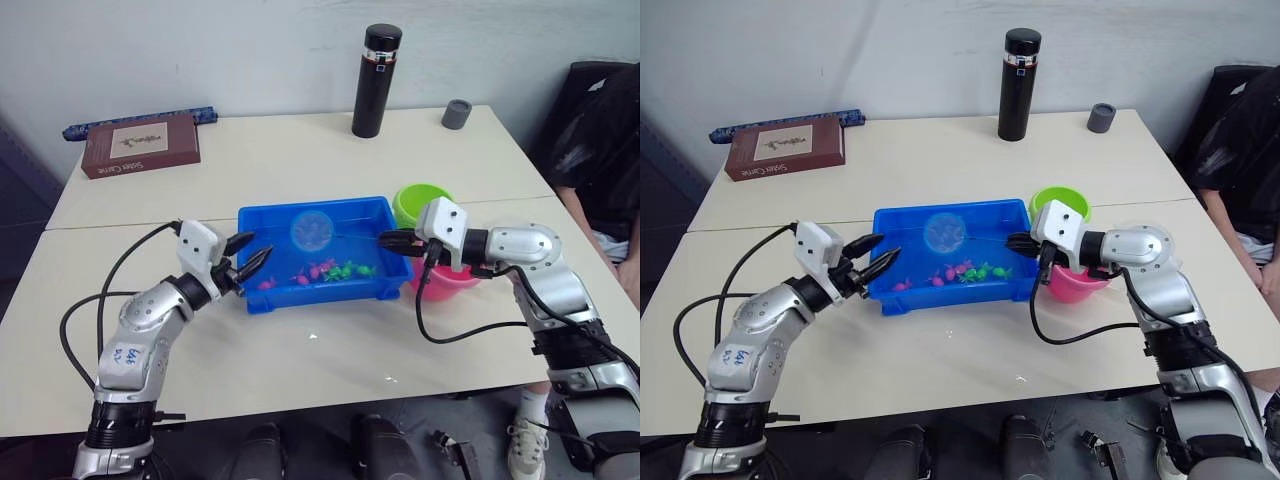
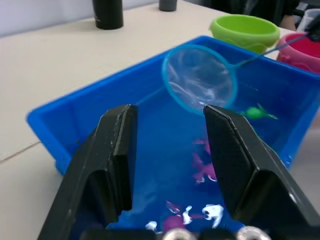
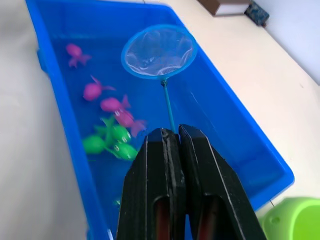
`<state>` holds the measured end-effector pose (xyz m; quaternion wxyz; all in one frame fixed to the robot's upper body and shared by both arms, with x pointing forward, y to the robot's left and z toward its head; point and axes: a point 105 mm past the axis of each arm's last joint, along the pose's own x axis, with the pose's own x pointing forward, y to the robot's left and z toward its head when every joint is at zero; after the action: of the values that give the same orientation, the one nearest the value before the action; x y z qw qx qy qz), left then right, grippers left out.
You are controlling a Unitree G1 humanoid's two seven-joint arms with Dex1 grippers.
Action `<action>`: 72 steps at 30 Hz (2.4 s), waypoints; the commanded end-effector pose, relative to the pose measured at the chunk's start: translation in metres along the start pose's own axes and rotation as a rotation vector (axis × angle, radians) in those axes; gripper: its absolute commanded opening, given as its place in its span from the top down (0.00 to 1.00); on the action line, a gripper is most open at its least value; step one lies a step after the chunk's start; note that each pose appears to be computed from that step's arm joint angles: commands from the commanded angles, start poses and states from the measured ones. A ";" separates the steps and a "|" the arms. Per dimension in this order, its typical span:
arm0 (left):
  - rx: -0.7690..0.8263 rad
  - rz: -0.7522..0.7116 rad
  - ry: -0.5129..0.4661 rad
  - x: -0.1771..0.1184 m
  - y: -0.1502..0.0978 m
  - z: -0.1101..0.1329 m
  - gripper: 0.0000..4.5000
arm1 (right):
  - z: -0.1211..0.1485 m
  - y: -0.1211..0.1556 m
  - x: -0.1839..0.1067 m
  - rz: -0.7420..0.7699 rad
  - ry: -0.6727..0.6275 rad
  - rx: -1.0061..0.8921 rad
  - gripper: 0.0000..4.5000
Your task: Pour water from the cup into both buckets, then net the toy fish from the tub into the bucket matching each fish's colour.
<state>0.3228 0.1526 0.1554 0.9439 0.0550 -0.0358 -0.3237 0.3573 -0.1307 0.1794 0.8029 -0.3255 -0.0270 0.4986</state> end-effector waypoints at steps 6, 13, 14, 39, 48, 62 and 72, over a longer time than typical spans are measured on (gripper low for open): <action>0.004 -0.018 -0.035 -0.001 -0.017 0.008 0.48 | -0.017 -0.015 -0.003 -0.033 0.047 -0.116 1.00; -0.016 -0.020 -0.039 0.001 -0.023 0.006 0.48 | -0.029 -0.016 -0.008 -0.020 0.079 -0.132 1.00; -0.017 -0.020 -0.040 0.001 -0.023 0.006 0.48 | -0.029 -0.017 -0.008 -0.020 0.081 -0.134 1.00; -0.043 0.011 0.088 -0.057 -0.049 -0.026 0.09 | -0.046 -0.033 -0.012 -0.029 0.137 -0.154 1.00; -0.054 0.027 0.115 -0.063 -0.053 -0.037 0.01 | -0.050 -0.026 -0.010 0.008 0.143 -0.153 1.00; -0.064 0.022 0.099 -0.059 -0.058 -0.036 0.01 | -0.060 -0.019 -0.007 0.061 0.168 -0.153 1.00; -0.068 0.018 0.095 -0.058 -0.061 -0.037 0.01 | -0.070 -0.015 -0.007 0.075 0.196 -0.146 1.00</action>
<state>0.2461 0.1482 0.0996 0.9500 0.0307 0.0429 -0.3078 0.3932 -0.1692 0.1474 0.7628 -0.4253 -0.0007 0.4871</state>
